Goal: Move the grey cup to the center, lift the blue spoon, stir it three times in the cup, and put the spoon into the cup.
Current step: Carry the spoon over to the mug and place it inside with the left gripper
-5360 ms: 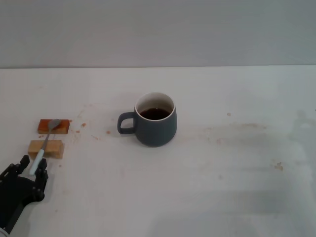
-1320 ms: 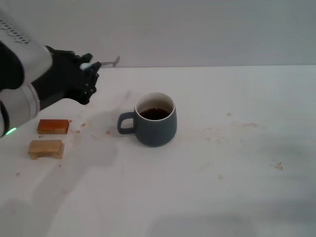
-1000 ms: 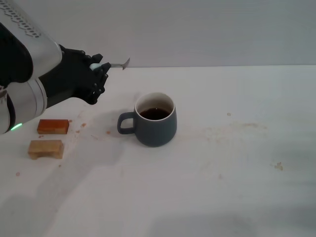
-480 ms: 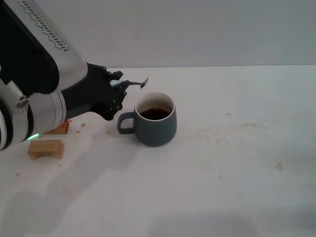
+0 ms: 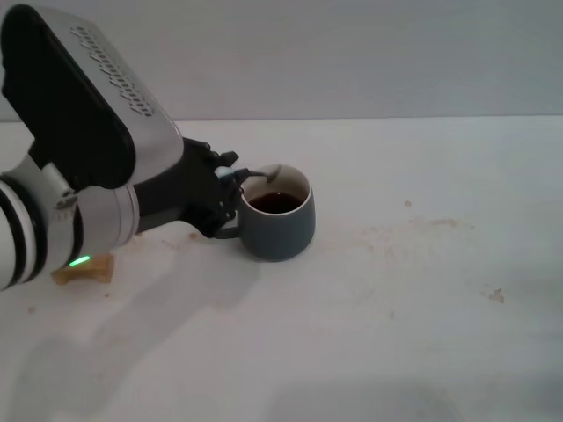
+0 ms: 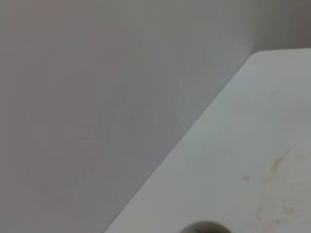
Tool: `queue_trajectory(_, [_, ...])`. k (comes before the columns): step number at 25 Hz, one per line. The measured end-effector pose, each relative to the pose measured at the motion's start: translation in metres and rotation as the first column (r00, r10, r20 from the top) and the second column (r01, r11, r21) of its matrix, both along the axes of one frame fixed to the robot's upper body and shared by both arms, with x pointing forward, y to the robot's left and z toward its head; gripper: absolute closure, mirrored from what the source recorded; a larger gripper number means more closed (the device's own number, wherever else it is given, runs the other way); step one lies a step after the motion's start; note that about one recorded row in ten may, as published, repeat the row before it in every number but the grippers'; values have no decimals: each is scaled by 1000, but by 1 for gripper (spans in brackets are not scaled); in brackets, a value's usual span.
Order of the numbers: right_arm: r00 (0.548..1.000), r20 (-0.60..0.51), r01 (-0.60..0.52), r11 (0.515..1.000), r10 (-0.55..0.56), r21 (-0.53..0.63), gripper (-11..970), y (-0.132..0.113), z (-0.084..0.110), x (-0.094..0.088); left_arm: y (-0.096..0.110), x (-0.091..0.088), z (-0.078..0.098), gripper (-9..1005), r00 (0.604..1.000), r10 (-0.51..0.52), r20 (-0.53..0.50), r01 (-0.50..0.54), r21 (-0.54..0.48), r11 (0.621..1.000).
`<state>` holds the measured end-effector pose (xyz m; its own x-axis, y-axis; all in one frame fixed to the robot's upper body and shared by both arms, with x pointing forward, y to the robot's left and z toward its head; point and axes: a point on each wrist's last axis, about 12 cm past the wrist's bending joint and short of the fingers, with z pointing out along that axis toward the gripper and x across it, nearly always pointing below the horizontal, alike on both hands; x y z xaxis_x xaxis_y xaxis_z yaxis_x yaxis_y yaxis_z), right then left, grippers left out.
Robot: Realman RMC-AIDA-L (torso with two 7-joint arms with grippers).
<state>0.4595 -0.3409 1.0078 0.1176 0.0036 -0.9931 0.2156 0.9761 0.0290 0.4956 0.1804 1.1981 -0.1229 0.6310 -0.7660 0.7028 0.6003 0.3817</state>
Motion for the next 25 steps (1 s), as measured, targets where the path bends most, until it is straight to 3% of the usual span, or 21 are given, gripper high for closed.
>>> queue_trajectory(16, [1000, 3, -8, 1000, 8, 10, 960, 4, -1, -3, -1, 30, -32, 849, 997, 1, -74, 3, 59, 998])
queue_trajectory(25, [1000, 11, -14, 1000, 14, 15, 960, 6, 0, -2, -9, 47, -38, 849, 997, -24, -78, 30, 83, 996])
